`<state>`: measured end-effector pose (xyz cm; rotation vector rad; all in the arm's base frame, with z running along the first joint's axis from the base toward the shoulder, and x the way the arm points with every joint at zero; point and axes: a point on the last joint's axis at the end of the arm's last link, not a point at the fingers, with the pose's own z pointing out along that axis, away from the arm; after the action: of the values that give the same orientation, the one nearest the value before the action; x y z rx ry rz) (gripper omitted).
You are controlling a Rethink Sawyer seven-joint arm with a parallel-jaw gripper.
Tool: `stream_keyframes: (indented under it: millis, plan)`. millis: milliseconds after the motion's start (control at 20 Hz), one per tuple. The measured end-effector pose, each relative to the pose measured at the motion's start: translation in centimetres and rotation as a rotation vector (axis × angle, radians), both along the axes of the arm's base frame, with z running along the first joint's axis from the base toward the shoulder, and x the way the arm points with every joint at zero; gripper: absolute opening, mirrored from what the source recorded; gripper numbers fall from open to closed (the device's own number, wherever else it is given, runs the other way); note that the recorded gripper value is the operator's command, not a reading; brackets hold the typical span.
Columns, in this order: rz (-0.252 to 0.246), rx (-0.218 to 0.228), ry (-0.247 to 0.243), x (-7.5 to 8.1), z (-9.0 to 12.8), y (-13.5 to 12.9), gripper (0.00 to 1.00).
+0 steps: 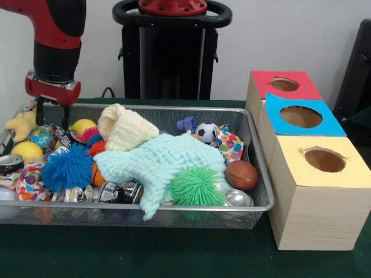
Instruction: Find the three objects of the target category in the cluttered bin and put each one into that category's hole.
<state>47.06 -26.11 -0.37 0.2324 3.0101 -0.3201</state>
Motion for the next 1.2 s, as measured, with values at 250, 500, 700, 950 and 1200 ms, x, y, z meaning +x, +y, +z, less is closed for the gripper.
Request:
stream_keyframes:
  millis: [250, 500, 700, 950, 1200]
  plan:
    - [-0.008, -0.006, -0.011, 0.2, 0.5, -0.6, 1.00]
    - [-0.016, 0.008, -0.018, 0.2, 0.2, -0.7, 1.00]
    - [-0.022, 0.022, -0.013, 0.0, -0.5, -0.6, 1.00]
    - [-0.022, 0.031, -0.002, -0.2, -1.3, -0.5, 1.00]
    - [-0.023, 0.030, -0.003, -0.1, -1.5, -0.6, 1.00]
